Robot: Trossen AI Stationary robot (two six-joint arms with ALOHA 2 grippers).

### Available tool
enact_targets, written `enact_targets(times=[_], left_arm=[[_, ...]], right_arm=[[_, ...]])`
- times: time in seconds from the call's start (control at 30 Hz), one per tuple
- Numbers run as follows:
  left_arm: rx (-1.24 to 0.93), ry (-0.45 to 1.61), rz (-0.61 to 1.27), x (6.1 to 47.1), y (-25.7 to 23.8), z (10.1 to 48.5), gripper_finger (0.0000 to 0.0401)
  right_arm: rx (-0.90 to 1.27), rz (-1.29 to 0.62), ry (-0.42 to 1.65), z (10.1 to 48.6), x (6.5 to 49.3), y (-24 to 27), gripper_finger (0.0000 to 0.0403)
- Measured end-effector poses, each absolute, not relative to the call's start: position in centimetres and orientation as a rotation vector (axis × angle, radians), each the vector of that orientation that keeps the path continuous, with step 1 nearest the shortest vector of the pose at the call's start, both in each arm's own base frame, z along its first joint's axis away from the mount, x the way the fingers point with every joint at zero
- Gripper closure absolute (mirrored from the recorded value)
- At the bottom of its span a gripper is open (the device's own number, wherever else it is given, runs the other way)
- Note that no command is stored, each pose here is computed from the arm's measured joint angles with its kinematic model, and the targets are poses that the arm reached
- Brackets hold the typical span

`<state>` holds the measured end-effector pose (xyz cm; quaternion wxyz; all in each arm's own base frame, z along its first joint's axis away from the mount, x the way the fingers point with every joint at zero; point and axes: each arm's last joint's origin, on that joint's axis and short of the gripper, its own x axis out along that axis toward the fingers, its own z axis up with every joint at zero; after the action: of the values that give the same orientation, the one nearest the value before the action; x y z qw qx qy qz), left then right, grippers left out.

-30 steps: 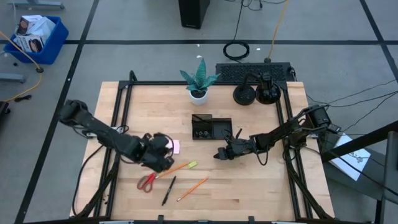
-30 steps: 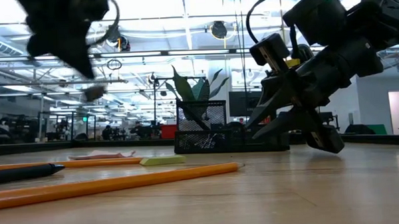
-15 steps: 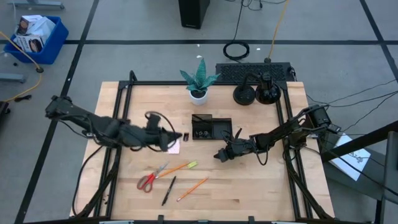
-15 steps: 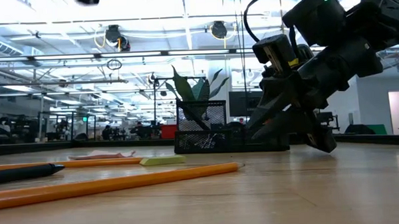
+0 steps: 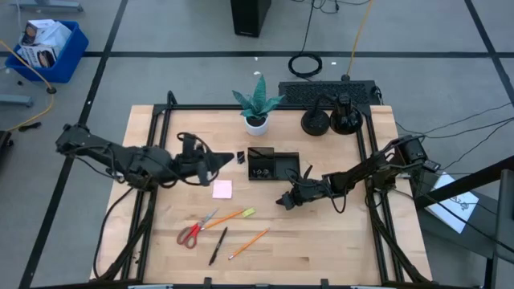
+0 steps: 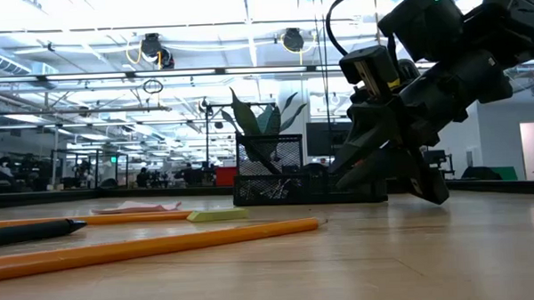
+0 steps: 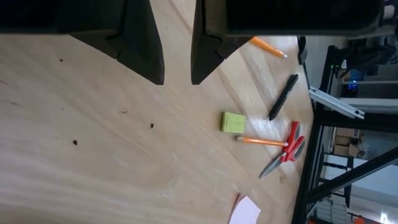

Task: Pick and place office supplies into organizer
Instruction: Put the black binder clip into the black desk organizer

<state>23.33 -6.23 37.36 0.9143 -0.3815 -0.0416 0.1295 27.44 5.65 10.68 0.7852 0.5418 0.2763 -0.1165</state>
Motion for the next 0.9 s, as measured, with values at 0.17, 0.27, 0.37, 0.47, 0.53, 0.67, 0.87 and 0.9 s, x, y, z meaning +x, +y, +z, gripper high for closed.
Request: enact_targets(times=[0.17, 0.27, 0.37, 0.47, 0.53, 0.67, 0.87, 0.9], left_arm=[[-0.622, 0.117, 0.380, 23.4, -4.9, 35.2, 0.0401], [-0.479, 0.249, 0.430, 23.3, -4.5, 33.9, 0.0401], [-0.480, 0.284, 0.513, 23.6, -3.5, 33.1, 0.0401], [-0.492, 0.325, 0.522, 24.5, -2.8, 32.3, 0.0401], [-0.510, 0.384, 0.501, 25.4, -2.5, 31.3, 0.0401], [-0.550, 0.461, 0.498, 27.4, -2.1, 29.2, 0.0401], [-0.560, 0.560, 0.452, 29.9, -2.5, 26.3, 0.0401], [-0.555, 0.567, 0.444, 30.2, -2.7, 25.9, 0.0401]], right_arm=[[1.175, -0.247, 0.600, 10.7, 27.4, 5.7, 0.0328], [1.175, -0.244, 0.603, 10.7, 27.4, 5.8, 0.0328], [1.174, -0.245, 0.603, 10.7, 27.4, 5.8, 0.0328], [1.170, -0.253, 0.608, 10.6, 27.4, 5.8, 0.0328], [1.168, -0.255, 0.609, 10.6, 27.3, 5.8, 0.0328], [1.151, -0.252, 0.613, 10.6, 27.3, 5.8, 0.0328], [1.144, -0.251, 0.614, 10.6, 27.3, 5.8, 0.0328], [1.141, -0.249, 0.615, 10.6, 27.3, 5.8, 0.0328]])
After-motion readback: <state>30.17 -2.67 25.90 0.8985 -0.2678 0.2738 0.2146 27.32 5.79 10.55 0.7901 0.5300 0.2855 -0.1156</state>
